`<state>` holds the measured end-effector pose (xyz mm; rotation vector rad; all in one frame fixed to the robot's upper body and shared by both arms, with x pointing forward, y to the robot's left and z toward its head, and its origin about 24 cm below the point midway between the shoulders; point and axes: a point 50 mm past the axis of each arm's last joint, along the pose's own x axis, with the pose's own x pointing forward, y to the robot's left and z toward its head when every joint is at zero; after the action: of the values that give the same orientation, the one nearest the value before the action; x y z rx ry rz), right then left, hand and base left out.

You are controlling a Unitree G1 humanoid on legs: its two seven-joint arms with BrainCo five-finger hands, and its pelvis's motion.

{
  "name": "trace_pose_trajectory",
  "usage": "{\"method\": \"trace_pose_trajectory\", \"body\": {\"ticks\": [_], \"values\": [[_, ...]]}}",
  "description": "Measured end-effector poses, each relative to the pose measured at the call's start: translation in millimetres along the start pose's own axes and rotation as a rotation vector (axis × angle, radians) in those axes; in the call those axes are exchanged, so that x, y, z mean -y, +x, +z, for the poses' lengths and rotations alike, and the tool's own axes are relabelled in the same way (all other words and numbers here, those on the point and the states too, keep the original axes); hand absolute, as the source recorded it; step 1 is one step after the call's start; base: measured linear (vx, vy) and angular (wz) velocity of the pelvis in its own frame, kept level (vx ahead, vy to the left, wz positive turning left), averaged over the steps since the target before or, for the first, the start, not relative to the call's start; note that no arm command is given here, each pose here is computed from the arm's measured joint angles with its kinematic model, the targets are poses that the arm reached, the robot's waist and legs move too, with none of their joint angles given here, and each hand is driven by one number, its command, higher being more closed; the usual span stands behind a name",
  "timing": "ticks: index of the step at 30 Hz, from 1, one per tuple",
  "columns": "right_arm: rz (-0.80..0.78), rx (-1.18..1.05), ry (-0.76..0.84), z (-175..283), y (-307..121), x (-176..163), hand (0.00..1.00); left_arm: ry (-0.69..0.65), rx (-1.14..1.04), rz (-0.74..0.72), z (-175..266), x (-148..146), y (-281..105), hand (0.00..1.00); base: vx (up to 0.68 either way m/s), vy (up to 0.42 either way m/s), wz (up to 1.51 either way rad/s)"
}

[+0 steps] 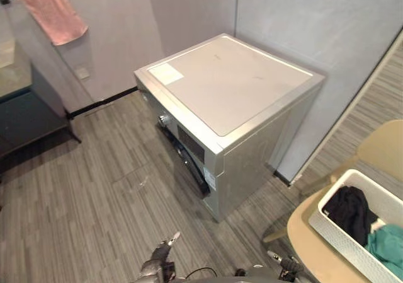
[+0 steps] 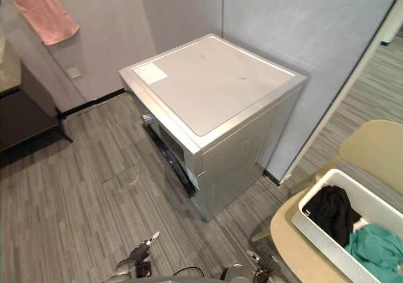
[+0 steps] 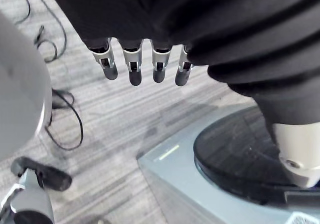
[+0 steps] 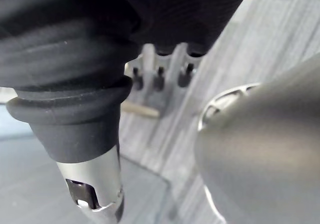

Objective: Pick up the laundry basket with both hands and put the clothes into the washing machine.

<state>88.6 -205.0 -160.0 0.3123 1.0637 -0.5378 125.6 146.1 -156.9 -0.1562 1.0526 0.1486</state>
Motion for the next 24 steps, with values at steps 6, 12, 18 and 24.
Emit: {"method": "trace_pose_trajectory", "body": {"ticks": [6, 12, 18, 24], "values": [[-0.004, 0.021, -0.004, 2.0, -1.5, 2.0, 0.00, -0.011, 0.123, -0.017, 25.1, 0.6, -2.7, 0.00, 0.05, 0.039, -0.03], [0.021, 0.008, -0.055, 1.6, -0.4, -6.8, 0.00, -0.003, 0.132, 0.011, 28.0, -1.5, -2.5, 0.00, 0.08, 0.268, -0.54], [0.046, -0.009, -0.165, 0.9, 1.4, -15.2, 0.00, 0.123, 0.080, 0.086, 18.9, -27.5, -1.7, 0.00, 0.12, 0.492, -0.28], [0.116, 0.038, -0.256, 1.5, -2.7, -28.7, 0.00, 0.288, 0.063, 0.072, 12.4, -34.9, -3.9, 0.00, -0.01, 0.128, 0.16]]}}
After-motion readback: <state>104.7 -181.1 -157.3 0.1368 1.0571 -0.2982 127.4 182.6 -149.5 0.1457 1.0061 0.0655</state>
